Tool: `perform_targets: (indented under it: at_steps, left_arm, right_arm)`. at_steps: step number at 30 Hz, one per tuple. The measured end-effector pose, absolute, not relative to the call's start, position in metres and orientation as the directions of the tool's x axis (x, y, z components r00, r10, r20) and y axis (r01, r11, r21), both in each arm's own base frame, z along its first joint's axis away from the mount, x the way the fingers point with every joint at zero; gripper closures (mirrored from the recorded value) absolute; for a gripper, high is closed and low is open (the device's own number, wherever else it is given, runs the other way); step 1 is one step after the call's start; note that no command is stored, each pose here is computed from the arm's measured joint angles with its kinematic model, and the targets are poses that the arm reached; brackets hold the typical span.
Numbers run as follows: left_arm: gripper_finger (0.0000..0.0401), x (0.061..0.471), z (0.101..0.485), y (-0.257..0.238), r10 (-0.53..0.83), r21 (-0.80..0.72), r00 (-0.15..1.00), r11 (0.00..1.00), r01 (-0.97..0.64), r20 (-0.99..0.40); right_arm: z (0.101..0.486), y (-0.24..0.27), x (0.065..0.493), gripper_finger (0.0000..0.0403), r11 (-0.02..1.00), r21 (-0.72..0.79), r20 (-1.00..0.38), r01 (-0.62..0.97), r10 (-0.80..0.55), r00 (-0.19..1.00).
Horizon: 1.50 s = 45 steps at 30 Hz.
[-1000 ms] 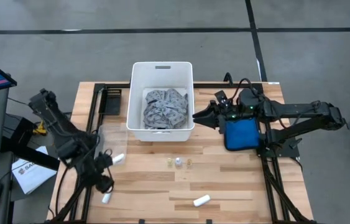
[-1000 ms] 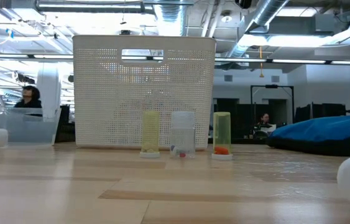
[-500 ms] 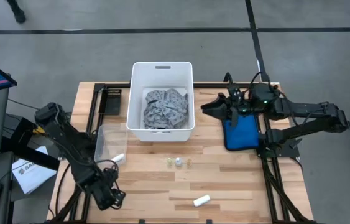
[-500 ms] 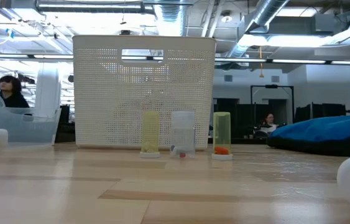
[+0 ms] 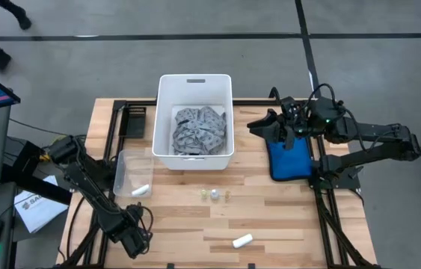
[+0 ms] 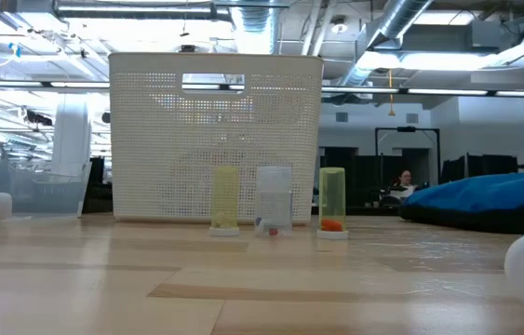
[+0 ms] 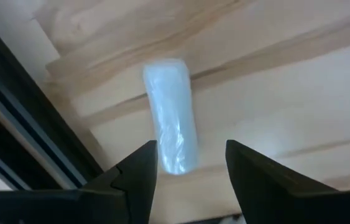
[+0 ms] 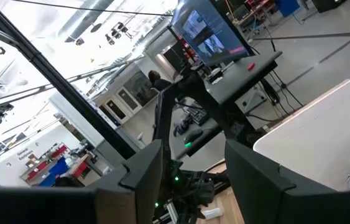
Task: Pick & Place Medicine items
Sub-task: Put the left rolled gauze into the transparent bin
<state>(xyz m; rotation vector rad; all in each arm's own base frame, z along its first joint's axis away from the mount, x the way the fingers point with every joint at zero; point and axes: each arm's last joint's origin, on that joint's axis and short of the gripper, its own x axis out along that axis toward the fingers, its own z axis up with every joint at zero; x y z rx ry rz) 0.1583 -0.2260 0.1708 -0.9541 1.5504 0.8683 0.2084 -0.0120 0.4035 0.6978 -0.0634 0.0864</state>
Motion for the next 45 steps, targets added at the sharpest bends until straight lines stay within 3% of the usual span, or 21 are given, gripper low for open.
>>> perform_targets:
  at_steps: [22, 34, 39, 45]
  left_arm:
    - [0.0228, 0.147, 0.141, -0.224, -0.119, 0.018, -0.078, 0.438, -0.899, -0.990]
    - [0.0272, 0.146, 0.138, -0.223, -0.156, -0.022, -0.050, 0.431, -0.902, -0.987]
    - [0.0294, 0.148, 0.150, -0.222, -0.174, -0.114, 0.041, 0.432, -0.895, -0.984]
    - [0.0305, 0.149, 0.173, -0.215, -0.161, -0.278, 0.229, 0.454, -0.846, -0.960]
  right_arm:
    - [0.403, -0.012, 0.209, 0.0239, 0.768, 0.633, 0.083, -0.099, 0.060, 0.995]
    - [0.403, -0.012, 0.209, 0.0277, 0.768, 0.633, 0.083, -0.099, 0.060, 0.995]
    - [0.403, -0.012, 0.209, 0.0282, 0.768, 0.633, 0.083, -0.099, 0.060, 0.995]
    - [0.403, -0.012, 0.209, 0.0282, 0.768, 0.633, 0.084, -0.100, 0.060, 0.995]
